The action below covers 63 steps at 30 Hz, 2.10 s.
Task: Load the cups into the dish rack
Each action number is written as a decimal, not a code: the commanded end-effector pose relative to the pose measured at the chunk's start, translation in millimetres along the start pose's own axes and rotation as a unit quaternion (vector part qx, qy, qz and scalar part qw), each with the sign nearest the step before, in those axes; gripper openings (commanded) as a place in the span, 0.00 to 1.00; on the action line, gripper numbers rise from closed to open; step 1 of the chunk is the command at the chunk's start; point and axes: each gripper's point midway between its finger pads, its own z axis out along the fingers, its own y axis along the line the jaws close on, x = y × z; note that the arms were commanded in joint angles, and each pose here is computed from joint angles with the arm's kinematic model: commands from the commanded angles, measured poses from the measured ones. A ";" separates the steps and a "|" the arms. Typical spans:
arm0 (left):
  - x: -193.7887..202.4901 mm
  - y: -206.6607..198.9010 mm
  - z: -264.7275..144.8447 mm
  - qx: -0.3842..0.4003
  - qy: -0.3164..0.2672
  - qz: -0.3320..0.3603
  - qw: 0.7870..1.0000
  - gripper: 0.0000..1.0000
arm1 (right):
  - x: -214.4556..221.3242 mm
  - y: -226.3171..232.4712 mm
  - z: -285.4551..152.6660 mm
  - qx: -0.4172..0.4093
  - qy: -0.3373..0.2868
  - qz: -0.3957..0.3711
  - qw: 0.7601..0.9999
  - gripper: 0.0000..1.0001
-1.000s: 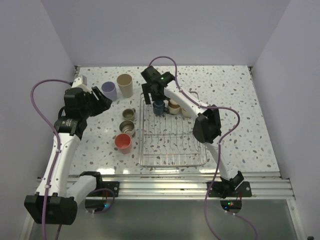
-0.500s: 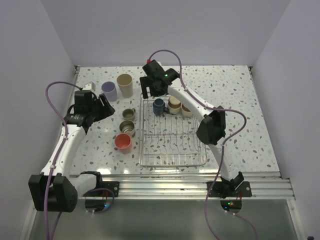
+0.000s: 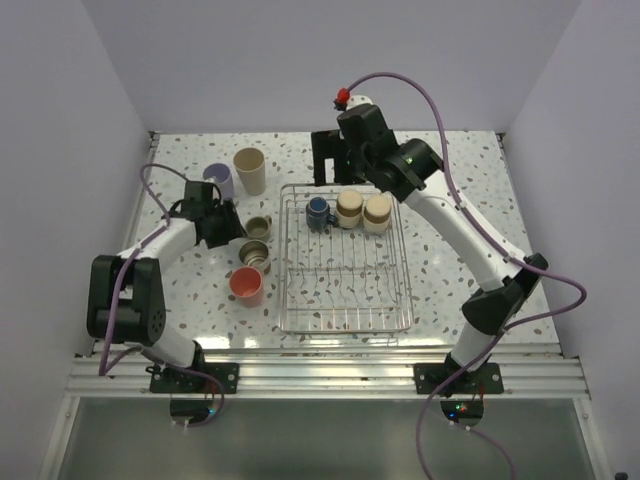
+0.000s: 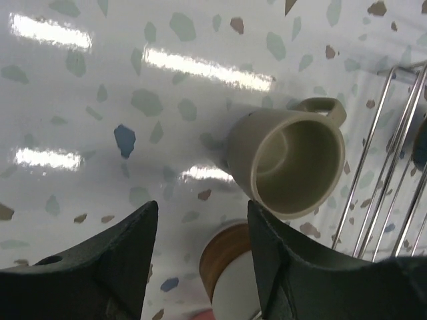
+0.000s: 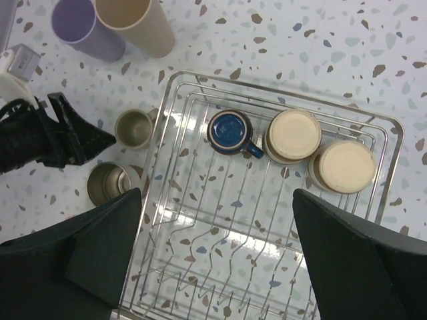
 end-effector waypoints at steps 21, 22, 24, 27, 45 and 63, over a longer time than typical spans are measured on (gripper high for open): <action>-60.4 -45.0 0.1 0.060 -0.074 0.002 0.995 0.57 | 30.8 -10.1 -1.0 0.006 0.030 -0.007 1.000 0.98; -59.8 -45.4 2.5 0.060 -0.073 0.002 0.995 0.57 | 30.2 -9.2 -1.3 0.005 0.029 -0.007 1.000 0.98; -55.6 -47.1 11.1 0.061 -0.065 0.005 0.996 0.56 | 30.8 -9.8 -1.4 0.006 0.030 -0.007 1.000 0.99; -51.2 -53.6 21.5 0.067 -0.056 0.012 0.996 0.49 | 31.1 -12.8 -3.8 0.010 0.030 -0.010 0.999 0.99; -62.5 -63.5 12.8 0.053 -0.070 0.037 0.995 0.00 | 33.6 -28.6 -30.1 0.028 0.024 -0.006 0.999 0.99; -110.0 -193.6 -257.8 0.572 -0.149 -0.128 0.796 0.00 | -40.2 139.1 -103.6 -0.439 -0.052 0.098 0.892 0.99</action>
